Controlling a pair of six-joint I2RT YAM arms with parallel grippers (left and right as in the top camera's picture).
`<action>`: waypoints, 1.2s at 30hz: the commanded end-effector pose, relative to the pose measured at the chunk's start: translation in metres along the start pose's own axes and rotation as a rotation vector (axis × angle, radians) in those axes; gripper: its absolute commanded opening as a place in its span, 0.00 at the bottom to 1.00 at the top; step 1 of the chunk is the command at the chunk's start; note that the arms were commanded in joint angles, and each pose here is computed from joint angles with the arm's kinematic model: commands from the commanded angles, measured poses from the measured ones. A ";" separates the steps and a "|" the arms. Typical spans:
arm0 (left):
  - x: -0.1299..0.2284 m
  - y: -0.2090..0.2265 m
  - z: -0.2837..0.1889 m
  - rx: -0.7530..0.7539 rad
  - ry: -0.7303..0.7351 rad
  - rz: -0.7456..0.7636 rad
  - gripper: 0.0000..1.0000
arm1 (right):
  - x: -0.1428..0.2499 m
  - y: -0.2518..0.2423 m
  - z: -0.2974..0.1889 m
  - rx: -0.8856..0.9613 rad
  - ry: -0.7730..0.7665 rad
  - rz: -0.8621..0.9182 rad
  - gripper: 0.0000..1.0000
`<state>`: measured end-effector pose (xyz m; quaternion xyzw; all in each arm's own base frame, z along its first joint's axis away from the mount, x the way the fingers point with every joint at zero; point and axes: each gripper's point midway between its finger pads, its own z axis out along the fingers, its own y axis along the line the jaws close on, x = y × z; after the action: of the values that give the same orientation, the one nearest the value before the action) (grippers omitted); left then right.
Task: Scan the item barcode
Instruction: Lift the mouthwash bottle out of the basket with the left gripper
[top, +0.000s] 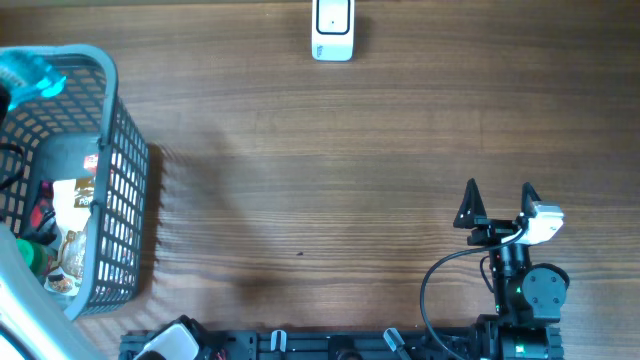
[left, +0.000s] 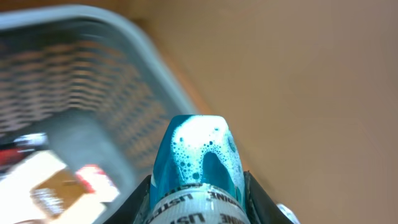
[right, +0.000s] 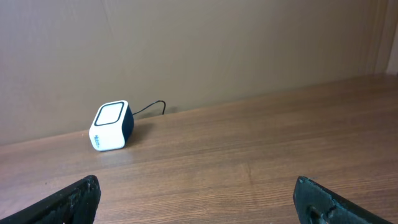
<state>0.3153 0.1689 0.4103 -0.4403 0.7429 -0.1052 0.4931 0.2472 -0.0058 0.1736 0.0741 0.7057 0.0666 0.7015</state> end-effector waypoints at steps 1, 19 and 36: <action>0.020 -0.060 -0.029 0.323 0.127 -0.020 0.25 | -0.001 0.002 0.000 -0.012 -0.005 -0.015 1.00; 0.191 -0.191 0.004 0.552 0.508 0.295 0.25 | -0.001 0.002 0.000 -0.012 -0.005 -0.015 1.00; 0.318 -0.169 0.069 0.037 0.517 0.204 0.18 | -0.001 0.002 0.000 -0.012 -0.005 -0.015 1.00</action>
<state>0.4191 -0.1581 0.2703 -0.2256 0.9117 -0.2092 0.2724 0.2472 -0.0058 0.1736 0.0741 0.7057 0.0666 0.7015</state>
